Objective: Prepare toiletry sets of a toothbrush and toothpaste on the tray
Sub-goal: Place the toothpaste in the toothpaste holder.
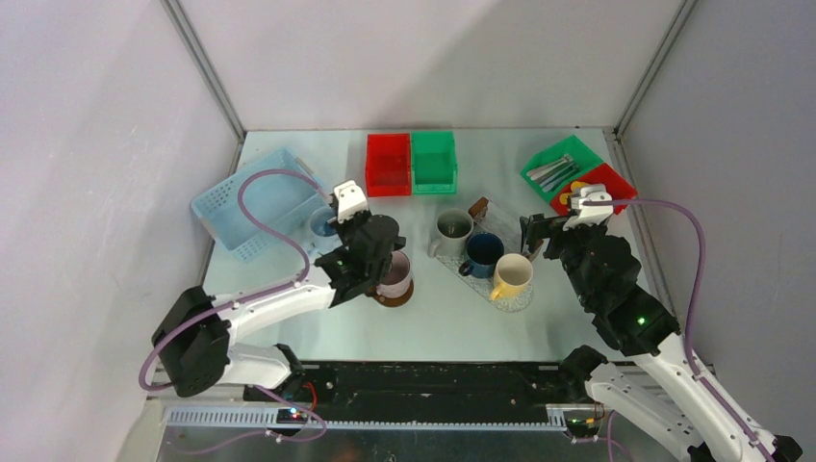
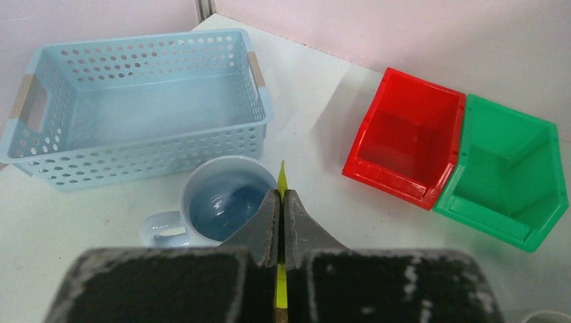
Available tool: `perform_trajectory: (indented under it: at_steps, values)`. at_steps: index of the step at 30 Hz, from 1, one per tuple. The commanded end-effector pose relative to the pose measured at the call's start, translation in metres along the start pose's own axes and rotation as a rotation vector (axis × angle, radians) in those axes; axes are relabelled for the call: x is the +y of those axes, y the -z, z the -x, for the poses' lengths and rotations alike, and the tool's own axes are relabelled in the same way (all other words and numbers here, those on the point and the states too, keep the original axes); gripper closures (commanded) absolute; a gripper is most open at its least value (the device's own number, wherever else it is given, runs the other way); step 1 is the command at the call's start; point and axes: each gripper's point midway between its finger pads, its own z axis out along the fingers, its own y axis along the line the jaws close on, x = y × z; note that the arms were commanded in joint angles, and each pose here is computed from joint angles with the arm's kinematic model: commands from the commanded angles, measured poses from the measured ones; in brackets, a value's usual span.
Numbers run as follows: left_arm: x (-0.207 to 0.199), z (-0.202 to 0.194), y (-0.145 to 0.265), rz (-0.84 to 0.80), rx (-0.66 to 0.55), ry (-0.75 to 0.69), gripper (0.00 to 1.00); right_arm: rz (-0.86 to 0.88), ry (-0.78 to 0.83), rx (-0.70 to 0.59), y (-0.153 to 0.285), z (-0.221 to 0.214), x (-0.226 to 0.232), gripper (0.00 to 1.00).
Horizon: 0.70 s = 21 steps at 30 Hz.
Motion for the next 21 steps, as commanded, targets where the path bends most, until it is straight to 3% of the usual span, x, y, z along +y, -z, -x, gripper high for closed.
perform_trajectory:
  at_steps: [1, 21]
  values:
    - [0.000, 0.006, -0.002, 0.043, -0.040, 0.092, 1.00, -0.013, -0.023, -0.031, 0.000, 0.006, -0.002, 0.01]
    - [0.006, -0.032, -0.006, 0.120, -0.040, 0.082, 0.96, 0.009, -0.012, -0.029, -0.001, 0.006, 0.001, 0.01]
